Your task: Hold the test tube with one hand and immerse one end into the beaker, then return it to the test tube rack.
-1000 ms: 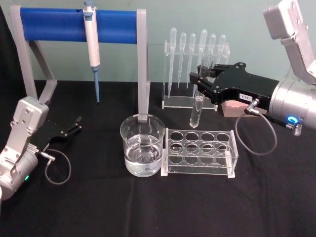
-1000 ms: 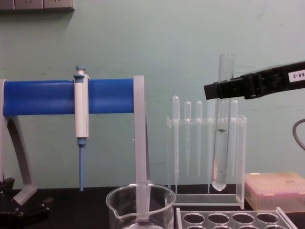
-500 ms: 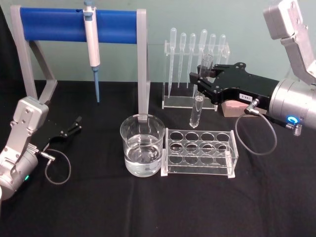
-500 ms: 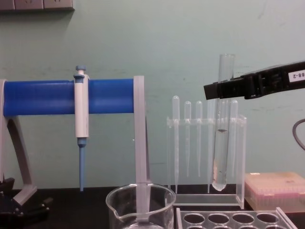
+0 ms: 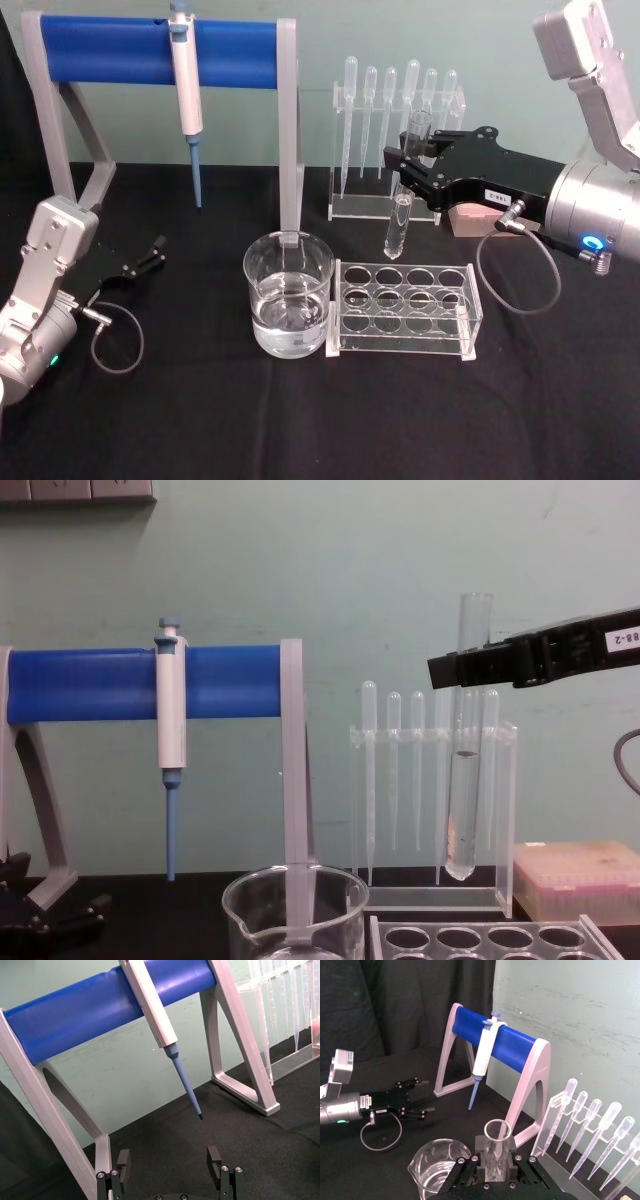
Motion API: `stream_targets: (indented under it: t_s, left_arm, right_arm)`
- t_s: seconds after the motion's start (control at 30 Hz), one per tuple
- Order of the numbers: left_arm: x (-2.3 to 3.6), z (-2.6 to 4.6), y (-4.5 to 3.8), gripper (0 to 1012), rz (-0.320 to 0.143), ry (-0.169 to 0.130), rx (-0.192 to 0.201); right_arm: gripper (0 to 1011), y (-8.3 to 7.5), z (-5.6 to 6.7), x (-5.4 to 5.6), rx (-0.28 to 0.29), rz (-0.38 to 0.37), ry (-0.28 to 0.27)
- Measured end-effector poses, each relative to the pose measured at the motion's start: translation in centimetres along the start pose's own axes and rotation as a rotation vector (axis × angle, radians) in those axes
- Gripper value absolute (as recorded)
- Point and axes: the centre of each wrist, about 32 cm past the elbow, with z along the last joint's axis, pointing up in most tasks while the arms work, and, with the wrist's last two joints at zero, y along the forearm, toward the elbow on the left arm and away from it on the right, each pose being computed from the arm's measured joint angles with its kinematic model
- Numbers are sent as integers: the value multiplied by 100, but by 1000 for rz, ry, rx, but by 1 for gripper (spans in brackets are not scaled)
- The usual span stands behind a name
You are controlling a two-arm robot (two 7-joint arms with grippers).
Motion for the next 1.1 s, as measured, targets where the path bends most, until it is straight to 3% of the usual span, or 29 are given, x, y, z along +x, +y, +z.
stream_targets:
  t_s: [1.1]
  left_arm:
    - [0,0,0,1000,0,0,0]
  right_arm:
    - [225,0,0,0,0,0,0]
